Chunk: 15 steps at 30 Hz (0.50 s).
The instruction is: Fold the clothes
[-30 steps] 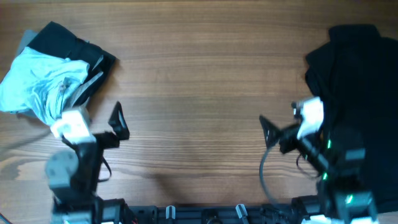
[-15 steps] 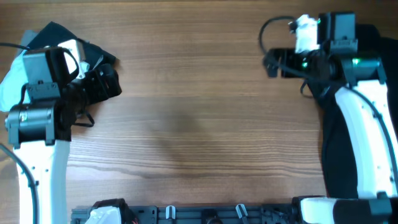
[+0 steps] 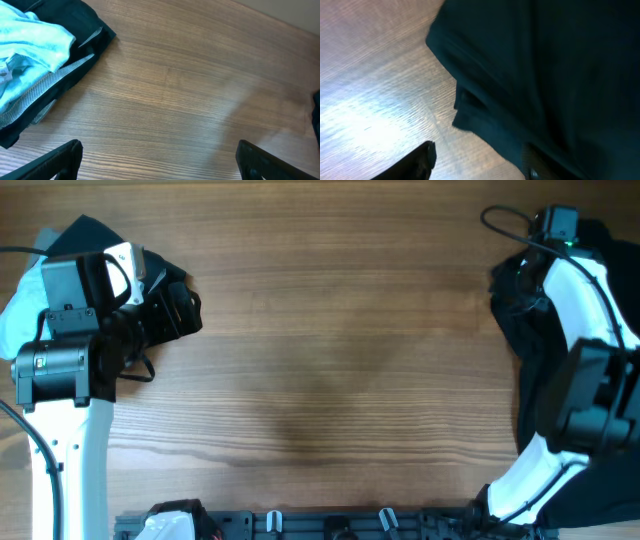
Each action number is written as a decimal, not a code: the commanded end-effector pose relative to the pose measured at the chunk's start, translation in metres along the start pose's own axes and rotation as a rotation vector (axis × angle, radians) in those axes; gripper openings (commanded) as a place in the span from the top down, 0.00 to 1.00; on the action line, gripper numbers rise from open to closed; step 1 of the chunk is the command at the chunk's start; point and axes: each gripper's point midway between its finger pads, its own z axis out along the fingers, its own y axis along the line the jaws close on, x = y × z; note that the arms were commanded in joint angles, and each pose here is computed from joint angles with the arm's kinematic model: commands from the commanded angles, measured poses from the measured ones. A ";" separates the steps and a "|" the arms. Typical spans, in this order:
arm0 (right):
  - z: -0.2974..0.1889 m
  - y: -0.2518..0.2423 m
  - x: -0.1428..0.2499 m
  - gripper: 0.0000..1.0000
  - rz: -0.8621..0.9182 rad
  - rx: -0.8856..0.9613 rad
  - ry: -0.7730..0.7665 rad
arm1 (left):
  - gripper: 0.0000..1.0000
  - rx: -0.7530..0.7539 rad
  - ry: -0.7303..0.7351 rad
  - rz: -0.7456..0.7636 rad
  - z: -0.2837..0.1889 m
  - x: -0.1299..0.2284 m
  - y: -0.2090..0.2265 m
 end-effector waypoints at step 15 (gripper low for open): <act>0.041 0.089 0.037 0.96 -0.063 -0.325 0.160 | 0.10 0.022 -0.043 0.000 -0.006 -0.012 -0.005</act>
